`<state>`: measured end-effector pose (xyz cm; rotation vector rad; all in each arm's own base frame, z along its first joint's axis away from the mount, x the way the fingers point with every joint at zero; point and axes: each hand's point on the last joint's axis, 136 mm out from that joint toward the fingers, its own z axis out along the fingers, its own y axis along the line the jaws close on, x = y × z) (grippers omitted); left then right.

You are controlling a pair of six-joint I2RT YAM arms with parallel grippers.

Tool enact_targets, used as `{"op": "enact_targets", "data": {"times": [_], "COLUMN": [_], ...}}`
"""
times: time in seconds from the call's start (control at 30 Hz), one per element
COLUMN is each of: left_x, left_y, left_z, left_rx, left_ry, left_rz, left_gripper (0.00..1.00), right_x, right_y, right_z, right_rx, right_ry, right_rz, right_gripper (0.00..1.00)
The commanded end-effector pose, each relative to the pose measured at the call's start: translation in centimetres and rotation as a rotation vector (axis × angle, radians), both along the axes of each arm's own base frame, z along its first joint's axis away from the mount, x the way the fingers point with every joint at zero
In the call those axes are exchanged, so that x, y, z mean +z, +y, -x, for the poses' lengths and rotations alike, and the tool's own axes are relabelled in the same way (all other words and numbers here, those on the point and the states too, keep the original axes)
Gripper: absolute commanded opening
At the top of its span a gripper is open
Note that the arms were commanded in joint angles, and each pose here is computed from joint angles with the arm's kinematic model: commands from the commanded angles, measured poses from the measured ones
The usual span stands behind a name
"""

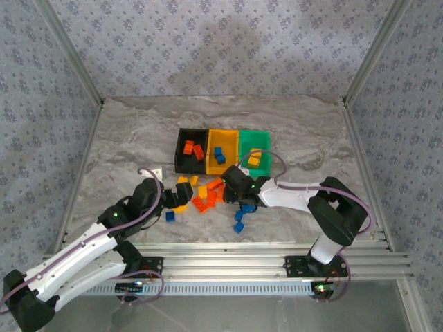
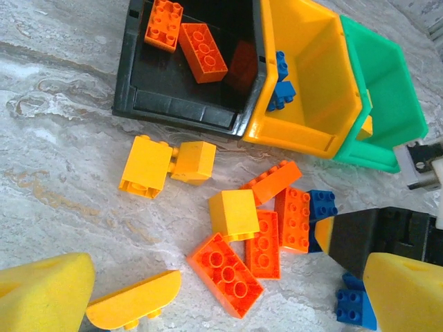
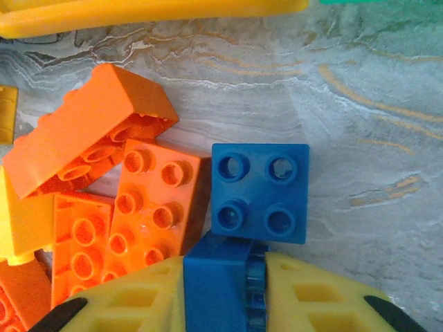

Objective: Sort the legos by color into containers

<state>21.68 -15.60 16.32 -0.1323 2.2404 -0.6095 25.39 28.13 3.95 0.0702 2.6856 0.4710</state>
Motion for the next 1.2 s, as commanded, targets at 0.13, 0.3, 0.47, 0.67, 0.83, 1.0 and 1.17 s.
{"op": "enact_targets", "data": {"times": [0.13, 0.3, 0.47, 0.67, 0.83, 1.0, 1.17], "left_x": [-1.1, -1.9, -2.4, -2.9, -3.3, -3.2, -3.1], "left_y": [0.7, 1.0, 1.0, 1.7, 2.1, 2.4, 2.5], "left_z": [0.5, 0.9, 1.1, 1.6, 2.0, 2.2, 2.4], "left_rx": [0.009, 0.006, 0.001, 0.013, 0.024, 0.021, 0.010], "left_ry": [0.025, 0.041, 0.053, 0.083, 0.095, 0.098, 0.104], "left_rz": [-0.037, -0.050, -0.046, -0.075, -0.072, -0.084, -0.108], "left_gripper": [1.00, 1.00, 0.99, 0.99, 1.00, 1.00, 1.00], "right_x": [4.1, 9.7, 12.4, 10.6, 8.5, 8.7, 12.5], "right_y": [-2.5, -2.5, -0.8, 0.8, 1.9, 2.7, 2.8], "right_z": [1.2, 0.2, -5.2, -12.5, -15.7, -16.7, -16.6], "right_rx": [0.003, 0.062, 0.082, 0.059, 0.060, 0.065, 0.065], "right_ry": [-0.091, -0.185, -0.231, -0.206, -0.188, -0.194, -0.269], "right_rz": [-0.004, -0.036, -0.036, 0.027, 0.091, 0.088, 0.037], "right_gripper": [0.23, 0.22, 0.22, 0.22, 0.23, 0.43, 0.65]}}
